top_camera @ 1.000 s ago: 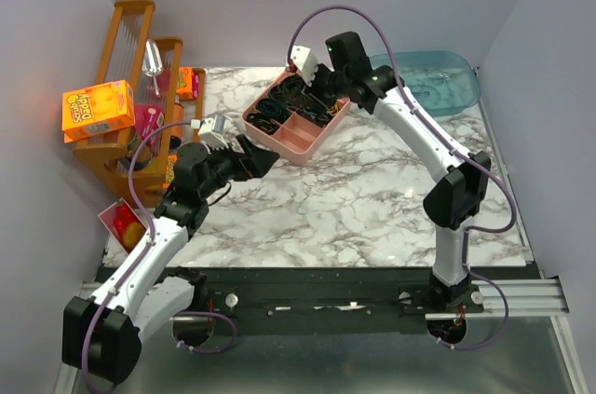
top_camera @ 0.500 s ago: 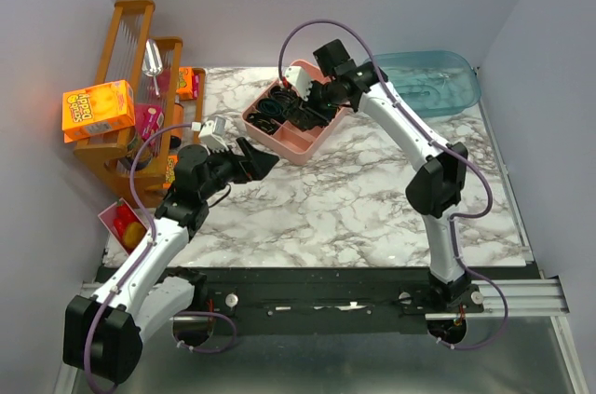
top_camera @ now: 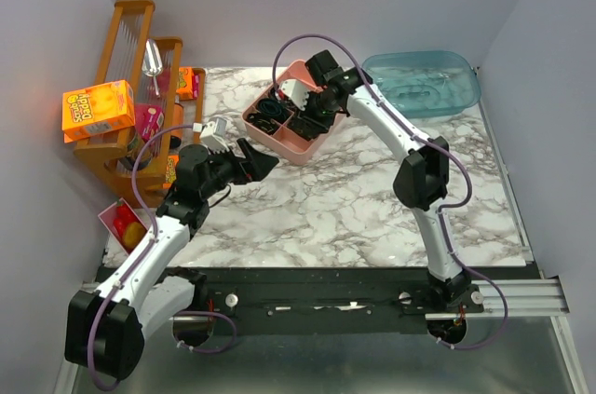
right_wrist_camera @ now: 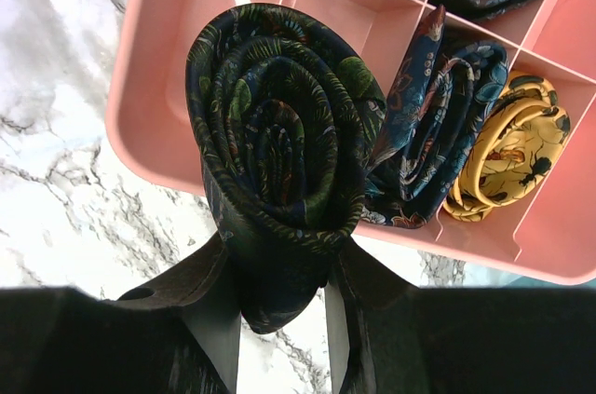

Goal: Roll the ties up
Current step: Move the storage box to the center of the board.

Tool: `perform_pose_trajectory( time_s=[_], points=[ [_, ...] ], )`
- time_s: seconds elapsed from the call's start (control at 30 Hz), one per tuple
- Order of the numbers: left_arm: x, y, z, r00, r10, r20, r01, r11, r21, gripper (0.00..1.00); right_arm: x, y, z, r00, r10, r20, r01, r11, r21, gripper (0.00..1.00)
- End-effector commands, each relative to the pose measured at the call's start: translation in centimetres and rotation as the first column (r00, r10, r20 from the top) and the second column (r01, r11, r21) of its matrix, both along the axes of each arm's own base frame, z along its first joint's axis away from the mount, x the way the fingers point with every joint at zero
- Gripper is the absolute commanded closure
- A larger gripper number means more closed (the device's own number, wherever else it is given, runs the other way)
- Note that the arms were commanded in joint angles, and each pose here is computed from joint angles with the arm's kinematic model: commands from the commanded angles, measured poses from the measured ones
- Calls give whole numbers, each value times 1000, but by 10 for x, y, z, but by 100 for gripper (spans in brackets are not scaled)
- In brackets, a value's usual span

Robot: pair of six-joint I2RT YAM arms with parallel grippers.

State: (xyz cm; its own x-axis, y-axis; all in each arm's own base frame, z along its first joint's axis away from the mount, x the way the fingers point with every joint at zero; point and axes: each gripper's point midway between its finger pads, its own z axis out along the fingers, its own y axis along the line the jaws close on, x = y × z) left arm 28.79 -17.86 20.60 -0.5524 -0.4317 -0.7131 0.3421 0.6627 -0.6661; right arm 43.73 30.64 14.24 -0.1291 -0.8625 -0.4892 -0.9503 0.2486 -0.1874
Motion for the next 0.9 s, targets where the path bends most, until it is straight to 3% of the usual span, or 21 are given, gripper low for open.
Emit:
perform_pose_trajectory(
  time_s=[0.0, 0.27, 0.87],
  points=[
    [0, 0, -2, 1000, -19, 14, 19, 1000, 0, 1, 14, -2, 2, 999, -15, 49, 17, 1000, -22, 100],
    [3, 0, -4, 1000, -21, 8, 21, 1000, 1, 1, 11, -3, -18, 1000, -19, 10, 19, 998, -64, 100],
    [5, -2, -2, 1000, -26, 6, 26, 1000, -17, 1, -64, -27, -41, 957, -80, -278, 54, 994, -99, 100]
  ],
)
